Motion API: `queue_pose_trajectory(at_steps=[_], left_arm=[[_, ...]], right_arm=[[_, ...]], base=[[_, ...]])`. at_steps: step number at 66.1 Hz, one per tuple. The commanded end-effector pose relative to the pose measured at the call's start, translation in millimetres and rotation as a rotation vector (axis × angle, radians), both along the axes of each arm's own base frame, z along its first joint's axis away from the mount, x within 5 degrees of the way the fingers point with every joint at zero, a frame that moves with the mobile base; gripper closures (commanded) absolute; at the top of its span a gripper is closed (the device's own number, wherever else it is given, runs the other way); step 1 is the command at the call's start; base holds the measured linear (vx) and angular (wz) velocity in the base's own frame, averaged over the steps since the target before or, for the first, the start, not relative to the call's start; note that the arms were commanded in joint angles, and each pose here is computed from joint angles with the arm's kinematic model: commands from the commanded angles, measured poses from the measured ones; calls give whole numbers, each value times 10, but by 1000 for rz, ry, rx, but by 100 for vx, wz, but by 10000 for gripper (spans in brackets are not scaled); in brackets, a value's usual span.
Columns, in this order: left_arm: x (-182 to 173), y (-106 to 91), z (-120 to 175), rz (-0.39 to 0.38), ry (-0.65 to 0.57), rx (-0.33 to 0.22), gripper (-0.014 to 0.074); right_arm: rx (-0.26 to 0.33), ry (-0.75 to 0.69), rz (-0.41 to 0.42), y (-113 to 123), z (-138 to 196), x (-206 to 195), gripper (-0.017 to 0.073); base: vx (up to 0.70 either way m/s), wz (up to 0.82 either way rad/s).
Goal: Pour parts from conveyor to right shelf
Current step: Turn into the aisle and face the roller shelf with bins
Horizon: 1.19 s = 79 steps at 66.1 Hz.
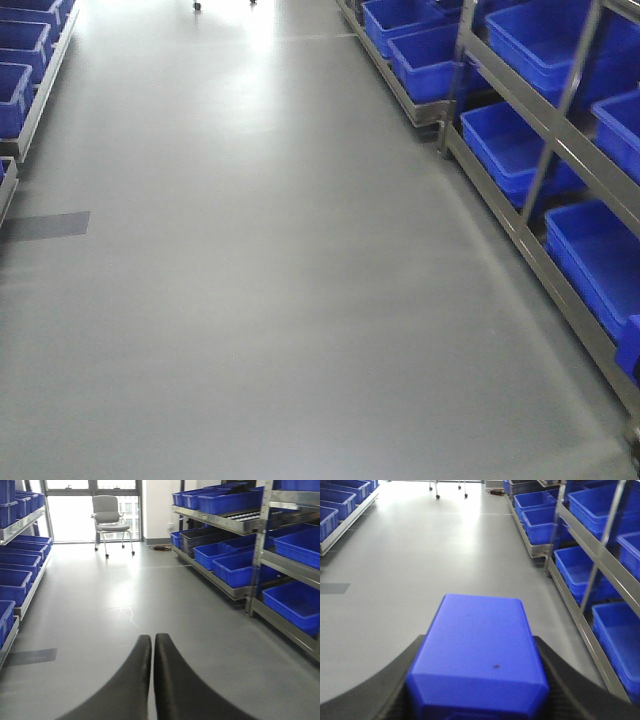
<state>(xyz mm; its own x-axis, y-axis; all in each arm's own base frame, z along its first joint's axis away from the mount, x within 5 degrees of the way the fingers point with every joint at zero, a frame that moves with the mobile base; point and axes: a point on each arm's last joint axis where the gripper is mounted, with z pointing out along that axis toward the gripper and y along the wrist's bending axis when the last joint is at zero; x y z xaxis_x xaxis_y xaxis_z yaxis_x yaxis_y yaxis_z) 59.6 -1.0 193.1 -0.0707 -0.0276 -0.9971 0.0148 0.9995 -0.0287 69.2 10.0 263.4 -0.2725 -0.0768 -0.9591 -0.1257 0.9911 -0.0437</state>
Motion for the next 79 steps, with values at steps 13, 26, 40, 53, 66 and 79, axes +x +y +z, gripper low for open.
queue_pose_trajectory(at_steps=[13,26,40,53,66,79], left_arm=[[9,-5,129,-8,-82,-18,599],[9,-5,129,-8,-82,-18,599],[9,-5,129,-8,-82,-18,599],[9,-5,129,-8,-82,-18,599],[9,-5,129,-8,-82,-18,599],[9,-5,129,-8,-82,-18,599]], right_arm=[[7,-95,-25,-20,155,19,564],[7,-95,-25,-20,155,19,564],[7,-95,-25,-20,155,19,564],[7,-95,-25,-20,155,19,564],[7,-95,-25,-20,155,19,564],[7,-95,-25,-20,155,19,564]], base=[[73,18],[72,10],[70,10],[68,12],[65,9],[60,4]])
